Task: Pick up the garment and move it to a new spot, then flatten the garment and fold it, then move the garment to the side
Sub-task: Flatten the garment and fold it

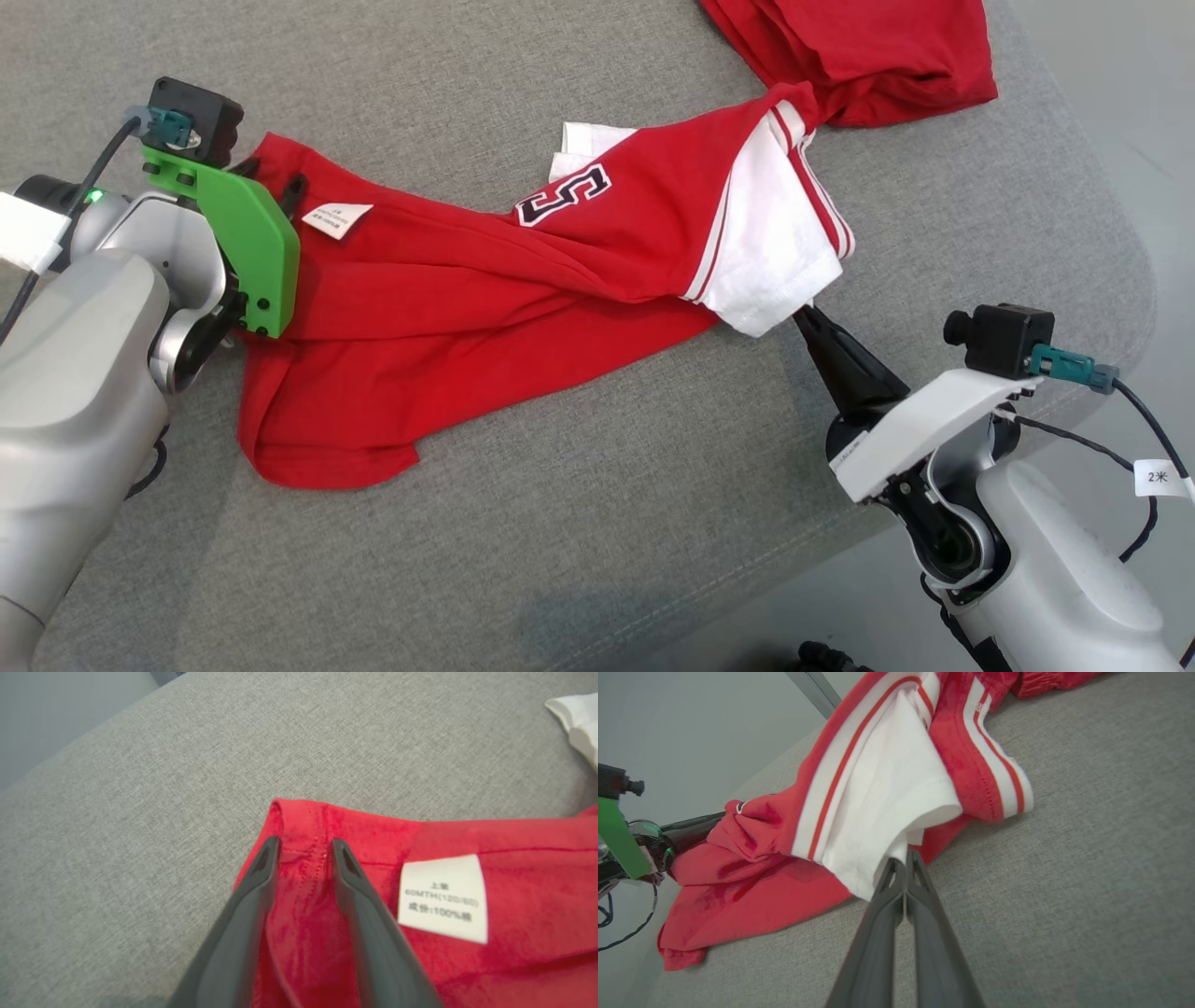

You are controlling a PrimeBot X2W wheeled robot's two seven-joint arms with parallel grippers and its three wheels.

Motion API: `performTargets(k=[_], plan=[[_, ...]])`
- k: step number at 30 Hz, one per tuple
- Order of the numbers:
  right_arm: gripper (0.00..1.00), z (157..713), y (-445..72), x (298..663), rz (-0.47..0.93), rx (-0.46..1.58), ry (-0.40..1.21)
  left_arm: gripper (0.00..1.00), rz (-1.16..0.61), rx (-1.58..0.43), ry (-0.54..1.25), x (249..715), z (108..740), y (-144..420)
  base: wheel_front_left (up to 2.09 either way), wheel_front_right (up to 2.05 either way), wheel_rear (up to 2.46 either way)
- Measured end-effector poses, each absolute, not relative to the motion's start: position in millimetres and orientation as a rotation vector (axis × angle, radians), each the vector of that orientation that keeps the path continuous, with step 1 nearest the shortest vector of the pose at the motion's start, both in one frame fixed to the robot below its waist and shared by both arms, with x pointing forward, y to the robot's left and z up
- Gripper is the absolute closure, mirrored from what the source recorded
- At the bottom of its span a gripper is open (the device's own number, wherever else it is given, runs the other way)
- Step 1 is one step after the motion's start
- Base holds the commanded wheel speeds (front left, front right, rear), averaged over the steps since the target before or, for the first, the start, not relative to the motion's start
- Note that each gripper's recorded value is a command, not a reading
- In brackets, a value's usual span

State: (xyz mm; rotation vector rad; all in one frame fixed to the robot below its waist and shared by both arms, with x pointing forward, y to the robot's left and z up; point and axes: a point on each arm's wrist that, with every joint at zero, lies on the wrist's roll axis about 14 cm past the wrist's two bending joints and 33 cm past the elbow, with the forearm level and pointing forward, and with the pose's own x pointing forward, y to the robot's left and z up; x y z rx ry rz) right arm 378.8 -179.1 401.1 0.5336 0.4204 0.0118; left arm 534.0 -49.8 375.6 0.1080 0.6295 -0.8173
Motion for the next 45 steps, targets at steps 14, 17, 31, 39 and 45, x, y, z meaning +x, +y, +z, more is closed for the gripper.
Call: performTargets(k=[14, 17, 31, 39, 45], plan=[[1.0, 402.1, -181.2, 380.4, 0.007, 0.531, 0.416, 1.0, -0.834, 0.087, 0.621, 529.9, 377.1, -55.6, 0.0, 0.0, 0.0], [1.0, 403.7, -186.2, 381.8, 0.0, 0.523, 0.409, 1.0, -0.844, 0.054, 0.605, 526.9, 383.7, -62.0, 0.0, 0.0, 0.0], [1.0, 469.5, -211.2, 427.2, 0.069, 0.452, 0.219, 1.0, -0.852, -0.194, 0.412, 533.8, 466.5, -58.3, 0.0, 0.0, 0.0], [1.0, 544.0, -191.0, 461.9, 0.241, 0.387, 0.117, 1.0, -0.703, -0.243, 0.298, 560.5, 531.0, 13.0, 0.0, 0.0, 0.0], [1.0, 626.8, -170.5, 464.7, 0.372, 0.319, -0.044, 1.0, -0.652, -0.225, 0.143, 561.2, 606.0, 49.6, 0.0, 0.0, 0.0]])
